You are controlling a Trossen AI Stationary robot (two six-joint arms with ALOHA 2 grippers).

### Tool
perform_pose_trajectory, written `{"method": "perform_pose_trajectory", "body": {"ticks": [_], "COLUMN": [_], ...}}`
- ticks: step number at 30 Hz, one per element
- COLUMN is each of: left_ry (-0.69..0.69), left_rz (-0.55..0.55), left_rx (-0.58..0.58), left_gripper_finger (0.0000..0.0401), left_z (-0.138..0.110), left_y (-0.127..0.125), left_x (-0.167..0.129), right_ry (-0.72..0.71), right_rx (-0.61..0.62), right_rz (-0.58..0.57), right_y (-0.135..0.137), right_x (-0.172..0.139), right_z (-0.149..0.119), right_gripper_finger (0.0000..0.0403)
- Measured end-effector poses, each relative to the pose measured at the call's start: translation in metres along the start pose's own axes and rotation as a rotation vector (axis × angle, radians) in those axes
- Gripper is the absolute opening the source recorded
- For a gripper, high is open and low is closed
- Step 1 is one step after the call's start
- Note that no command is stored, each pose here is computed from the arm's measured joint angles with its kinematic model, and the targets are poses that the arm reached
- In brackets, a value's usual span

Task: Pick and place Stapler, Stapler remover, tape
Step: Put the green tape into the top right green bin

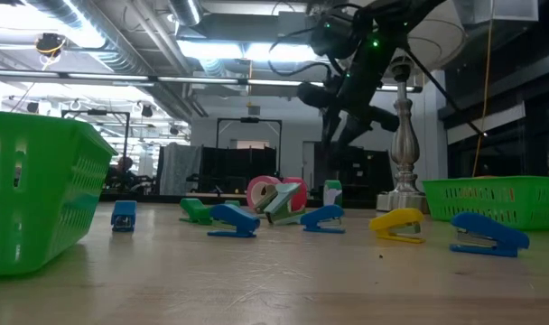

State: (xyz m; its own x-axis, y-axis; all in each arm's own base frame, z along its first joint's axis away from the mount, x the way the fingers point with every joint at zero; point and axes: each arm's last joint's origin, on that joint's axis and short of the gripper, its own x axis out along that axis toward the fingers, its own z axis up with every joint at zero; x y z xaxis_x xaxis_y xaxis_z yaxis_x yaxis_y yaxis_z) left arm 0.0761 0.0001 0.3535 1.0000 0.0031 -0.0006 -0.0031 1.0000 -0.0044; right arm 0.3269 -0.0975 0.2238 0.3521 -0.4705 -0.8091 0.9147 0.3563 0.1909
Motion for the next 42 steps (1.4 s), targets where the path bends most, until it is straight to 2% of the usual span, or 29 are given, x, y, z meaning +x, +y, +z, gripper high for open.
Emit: {"method": "perform_pose_trajectory", "body": {"ticks": [4,9,14,18,24,28,33,37,42], "left_ry": [0.000,0.000,0.000,0.000,0.000,0.000,0.000,0.000,0.000], "left_rz": [-0.001,-0.001,0.000,-0.001,-0.001,-0.001,-0.001,-0.001,-0.001], "left_rx": [0.000,0.000,0.000,0.000,0.000,0.000,0.000,0.000,0.000], "left_gripper_finger": [0.0006,0.0006,0.0006,0.0006,0.0006,0.0006,0.0006,0.0006,0.0006], "left_z": [0.000,0.000,0.000,0.000,0.000,0.000,0.000,0.000,0.000], "left_y": [0.000,0.000,0.000,0.000,0.000,0.000,0.000,0.000,0.000], "left_x": [0.000,0.000,0.000,0.000,0.000,0.000,0.000,0.000,0.000], "right_ry": [0.006,0.002,0.006,-0.003,-0.010,-0.010,-0.002,0.015,0.048], "right_rx": [-0.020,0.060,0.087,0.165,0.168,0.172,0.209,0.249,0.234], "right_rz": [-0.007,-0.009,-0.008,0.001,0.007,0.005,-0.031,-0.082,-0.113], "right_y": [-0.001,-0.002,-0.003,-0.002,-0.001,-0.001,-0.004,-0.004,-0.002], "right_x": [0.000,0.001,0.002,0.002,0.002,0.001,0.003,0.017,0.038], "right_z": [-0.001,0.001,0.003,0.004,0.004,0.003,0.001,-0.005,-0.014], "right_gripper_finger": [0.0128,0.0128,0.0128,0.0128,0.0135,0.0174,0.0261,0.0322,0.0358]}}
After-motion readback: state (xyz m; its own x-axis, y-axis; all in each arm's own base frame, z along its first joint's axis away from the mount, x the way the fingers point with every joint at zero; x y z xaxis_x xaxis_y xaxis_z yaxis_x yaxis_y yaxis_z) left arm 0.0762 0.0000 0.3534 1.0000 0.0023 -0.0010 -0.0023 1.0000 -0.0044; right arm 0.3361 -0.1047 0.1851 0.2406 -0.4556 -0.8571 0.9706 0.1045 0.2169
